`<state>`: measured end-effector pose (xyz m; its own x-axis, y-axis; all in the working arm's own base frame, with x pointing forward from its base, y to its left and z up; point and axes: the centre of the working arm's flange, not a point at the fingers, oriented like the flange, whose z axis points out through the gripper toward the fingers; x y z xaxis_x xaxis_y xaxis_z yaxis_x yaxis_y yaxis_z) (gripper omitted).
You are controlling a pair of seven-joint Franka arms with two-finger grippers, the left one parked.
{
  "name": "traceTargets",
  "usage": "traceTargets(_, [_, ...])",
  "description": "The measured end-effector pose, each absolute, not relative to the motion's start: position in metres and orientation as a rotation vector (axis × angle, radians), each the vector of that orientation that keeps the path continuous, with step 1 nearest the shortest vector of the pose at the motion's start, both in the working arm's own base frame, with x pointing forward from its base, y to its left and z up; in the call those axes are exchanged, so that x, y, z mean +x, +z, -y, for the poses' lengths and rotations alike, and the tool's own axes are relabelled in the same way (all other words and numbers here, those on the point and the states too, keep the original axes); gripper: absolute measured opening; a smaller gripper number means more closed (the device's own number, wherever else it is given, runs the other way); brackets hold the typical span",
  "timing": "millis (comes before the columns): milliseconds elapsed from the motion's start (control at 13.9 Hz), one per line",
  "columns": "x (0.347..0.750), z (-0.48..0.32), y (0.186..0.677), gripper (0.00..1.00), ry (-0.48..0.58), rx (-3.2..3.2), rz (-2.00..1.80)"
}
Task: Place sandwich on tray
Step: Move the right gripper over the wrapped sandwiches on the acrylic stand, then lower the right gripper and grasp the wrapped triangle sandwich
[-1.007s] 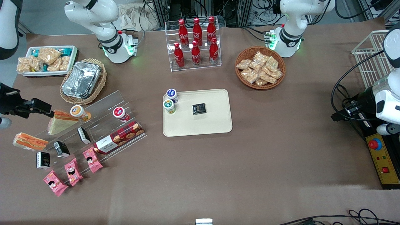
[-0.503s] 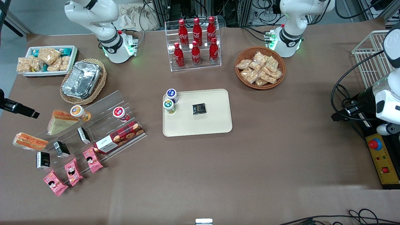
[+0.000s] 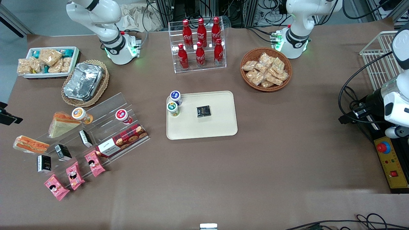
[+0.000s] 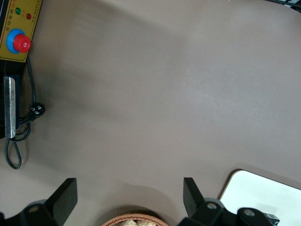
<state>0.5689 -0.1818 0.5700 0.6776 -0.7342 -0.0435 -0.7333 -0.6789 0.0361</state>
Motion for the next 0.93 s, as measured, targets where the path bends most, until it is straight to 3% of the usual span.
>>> traceTargets(935, [0.588, 0.286, 0.522, 0.98, 0.240, 1.878, 2.531])
